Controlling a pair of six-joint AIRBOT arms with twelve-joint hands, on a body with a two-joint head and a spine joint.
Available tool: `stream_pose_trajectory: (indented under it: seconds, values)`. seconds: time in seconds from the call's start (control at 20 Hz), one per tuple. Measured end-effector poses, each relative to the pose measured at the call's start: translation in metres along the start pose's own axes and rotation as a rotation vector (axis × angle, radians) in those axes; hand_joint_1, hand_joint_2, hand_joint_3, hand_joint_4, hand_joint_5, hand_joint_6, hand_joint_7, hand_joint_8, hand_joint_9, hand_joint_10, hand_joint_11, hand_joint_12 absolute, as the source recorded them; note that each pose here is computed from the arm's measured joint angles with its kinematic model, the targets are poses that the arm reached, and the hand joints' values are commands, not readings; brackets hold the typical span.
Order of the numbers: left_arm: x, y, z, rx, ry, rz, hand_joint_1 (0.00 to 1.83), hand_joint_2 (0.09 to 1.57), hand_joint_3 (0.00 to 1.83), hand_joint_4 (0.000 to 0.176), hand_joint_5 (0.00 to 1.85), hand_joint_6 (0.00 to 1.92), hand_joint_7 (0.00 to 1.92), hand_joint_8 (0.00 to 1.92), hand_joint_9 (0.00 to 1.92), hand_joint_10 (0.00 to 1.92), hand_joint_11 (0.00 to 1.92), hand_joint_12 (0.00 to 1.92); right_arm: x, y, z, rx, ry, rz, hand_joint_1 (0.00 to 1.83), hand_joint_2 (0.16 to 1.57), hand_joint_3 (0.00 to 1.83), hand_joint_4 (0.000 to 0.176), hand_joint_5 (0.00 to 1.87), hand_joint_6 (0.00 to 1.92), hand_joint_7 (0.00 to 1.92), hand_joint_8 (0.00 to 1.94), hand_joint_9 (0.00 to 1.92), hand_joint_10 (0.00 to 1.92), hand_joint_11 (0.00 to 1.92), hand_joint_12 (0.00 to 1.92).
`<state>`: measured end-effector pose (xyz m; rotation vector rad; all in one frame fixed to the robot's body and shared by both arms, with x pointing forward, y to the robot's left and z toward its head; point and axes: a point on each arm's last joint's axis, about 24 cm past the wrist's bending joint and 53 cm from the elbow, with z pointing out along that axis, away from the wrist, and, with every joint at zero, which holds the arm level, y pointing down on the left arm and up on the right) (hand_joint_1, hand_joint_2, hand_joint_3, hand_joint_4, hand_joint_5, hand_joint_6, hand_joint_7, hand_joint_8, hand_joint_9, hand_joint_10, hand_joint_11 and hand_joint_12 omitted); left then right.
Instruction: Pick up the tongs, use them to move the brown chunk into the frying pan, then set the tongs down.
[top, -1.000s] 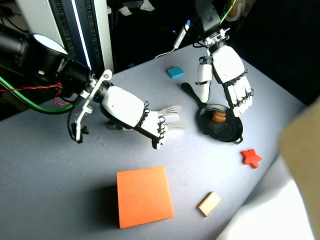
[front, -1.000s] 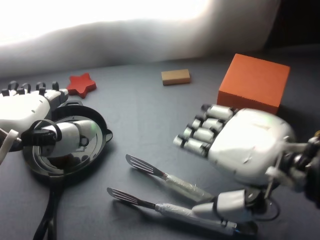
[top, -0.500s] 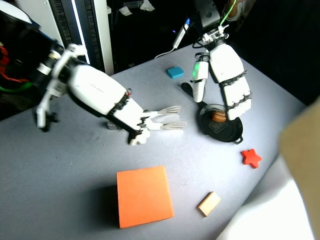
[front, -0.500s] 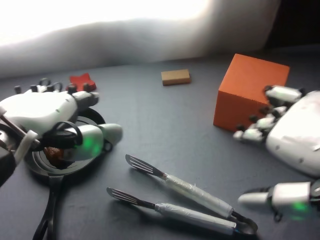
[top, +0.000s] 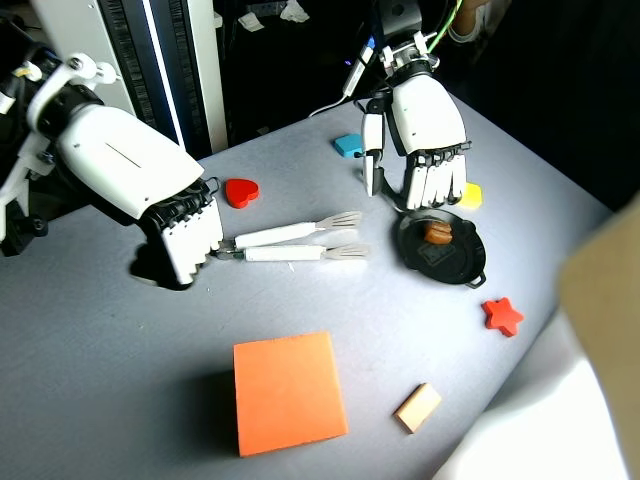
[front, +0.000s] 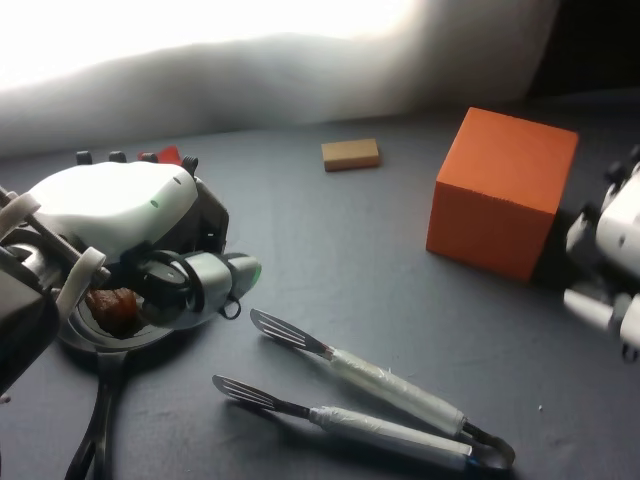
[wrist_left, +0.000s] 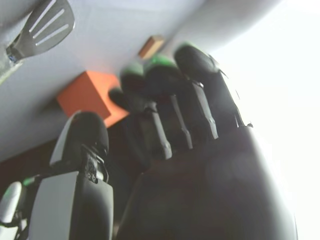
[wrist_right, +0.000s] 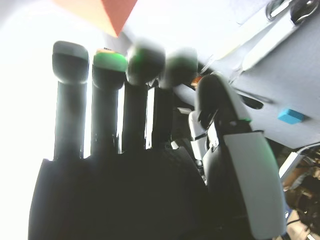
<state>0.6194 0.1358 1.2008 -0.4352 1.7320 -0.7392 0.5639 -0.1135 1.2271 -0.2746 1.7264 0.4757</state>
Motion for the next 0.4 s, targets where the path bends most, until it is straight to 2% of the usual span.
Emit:
stream_pose_trajectory:
  seconds: [0.1,0.15,0.2,0.25,0.3,0.35,0.4]
  values:
    - [-0.0012,-0.0016,0.0002,0.003,-0.002,-0.004,0.52,1.46,0.01,0.000,0.84,1.88,0.91,1.82,0.89,1.92,0.76,1.92,-0.0076,0.0037,-0.0011,-0.011,-0.019,0.011,0.77,1.44,0.00,0.000,1.14,1.92,1.29,1.94,1.33,1.92,1.35,1.92]
    - [-0.0032,-0.0037,0.0005,0.007,-0.007,-0.003,0.68,1.43,0.05,0.001,0.55,1.86,0.89,1.86,0.89,1.92,0.75,1.92,-0.0071,0.0070,-0.0019,-0.021,-0.016,0.011,0.81,1.43,0.00,0.000,1.12,1.92,1.28,1.94,1.33,1.92,1.35,1.92]
    - [-0.0055,-0.0055,0.0010,0.016,-0.015,0.008,0.70,1.31,0.30,0.062,0.50,1.88,0.89,1.88,0.88,1.92,0.76,1.92,-0.0058,0.0091,-0.0023,-0.029,-0.010,0.011,0.82,1.43,0.00,0.000,1.11,1.92,1.28,1.94,1.34,1.92,1.35,1.92]
    - [-0.0065,-0.0055,0.0013,0.017,-0.018,0.012,0.73,1.20,0.51,0.064,0.52,1.88,0.90,1.86,0.88,1.92,0.77,1.92,-0.0053,0.0100,-0.0024,-0.033,-0.008,0.002,0.86,1.42,0.00,0.000,1.12,1.92,1.27,1.94,1.33,1.92,1.36,1.92]
    - [-0.0065,-0.0053,0.0013,0.016,-0.018,0.013,0.76,1.13,0.62,0.062,0.55,1.87,0.91,1.85,0.89,1.92,0.77,1.92,-0.0051,0.0100,-0.0022,-0.034,-0.007,-0.008,0.88,1.41,0.00,0.000,1.12,1.92,1.27,1.94,1.33,1.92,1.35,1.92]
    - [-0.0055,-0.0048,0.0012,0.014,-0.015,0.013,0.79,1.08,0.70,0.049,0.58,1.86,0.92,1.84,0.90,1.92,0.79,1.92,-0.0046,0.0090,-0.0020,-0.035,-0.003,-0.011,0.88,1.41,0.00,0.000,1.10,1.92,1.26,1.94,1.33,1.92,1.35,1.92]
    - [-0.0050,-0.0046,0.0012,0.014,-0.013,0.014,0.80,1.07,0.72,0.045,0.59,1.86,0.93,1.84,0.90,1.92,0.79,1.92,-0.0040,0.0077,-0.0020,-0.041,0.004,-0.015,0.89,1.04,0.77,0.000,0.75,1.92,1.25,1.94,1.30,1.92,1.32,1.92]
